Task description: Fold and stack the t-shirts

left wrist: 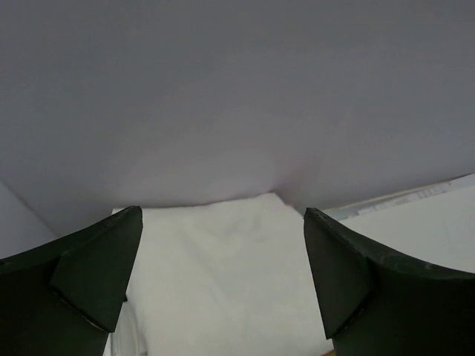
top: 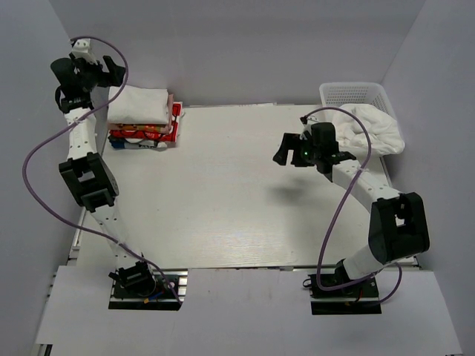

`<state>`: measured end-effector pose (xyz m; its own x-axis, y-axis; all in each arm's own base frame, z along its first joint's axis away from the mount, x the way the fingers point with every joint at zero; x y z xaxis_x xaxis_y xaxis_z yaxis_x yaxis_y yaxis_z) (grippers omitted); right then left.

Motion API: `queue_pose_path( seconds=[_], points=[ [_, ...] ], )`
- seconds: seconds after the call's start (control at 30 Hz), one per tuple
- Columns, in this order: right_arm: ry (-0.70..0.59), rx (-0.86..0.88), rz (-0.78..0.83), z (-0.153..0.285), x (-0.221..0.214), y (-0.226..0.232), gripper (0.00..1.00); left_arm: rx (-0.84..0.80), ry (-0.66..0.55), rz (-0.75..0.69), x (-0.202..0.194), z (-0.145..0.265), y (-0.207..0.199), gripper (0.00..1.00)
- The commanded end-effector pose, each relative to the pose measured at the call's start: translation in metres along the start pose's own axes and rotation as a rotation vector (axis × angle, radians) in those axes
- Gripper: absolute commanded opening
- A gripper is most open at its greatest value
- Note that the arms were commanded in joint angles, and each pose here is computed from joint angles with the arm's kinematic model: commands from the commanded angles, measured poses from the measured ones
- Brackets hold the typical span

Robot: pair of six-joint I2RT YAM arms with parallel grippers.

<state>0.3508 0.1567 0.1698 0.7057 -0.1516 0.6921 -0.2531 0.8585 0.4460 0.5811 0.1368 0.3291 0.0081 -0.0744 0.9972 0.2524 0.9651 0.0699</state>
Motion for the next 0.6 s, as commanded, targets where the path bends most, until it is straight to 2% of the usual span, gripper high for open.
queue_pose_path(
  seconds=[0.0,0.23,0.3,0.47,0.57],
  points=[
    [-0.031,-0.005,0.025,-0.004,0.012,0.002,0.90,-0.086,0.094,0.179,-0.059,-0.026,-0.004,1.00],
    [0.032,-0.021,0.010,-0.021,0.015,-0.002,0.90,-0.053,0.131,0.252,-0.127,-0.051,0.008,1.00],
    [0.054,-0.019,0.001,-0.028,0.010,-0.003,0.90,-0.029,0.192,0.292,-0.160,-0.053,0.010,1.00],
    [0.073,-0.032,0.004,-0.029,0.008,-0.005,0.90,-0.026,0.248,0.360,-0.196,-0.047,0.008,1.00],
    [0.062,-0.019,0.007,-0.024,0.008,-0.004,0.90,-0.061,0.236,0.396,-0.191,-0.042,-0.001,1.00]
  ],
)
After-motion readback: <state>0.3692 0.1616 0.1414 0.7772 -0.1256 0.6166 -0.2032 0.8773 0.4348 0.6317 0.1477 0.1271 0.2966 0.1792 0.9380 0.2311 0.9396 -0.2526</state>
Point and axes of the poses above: each gripper's point midway between its finger pads, its own z axis back along the fingers, its own y axis along the line the jaws close on, x = y × z, the point moved 5 cm from there along z, back along the fingers, and after that the axes turned 4 degrees about -z, right-handed, at the moved point
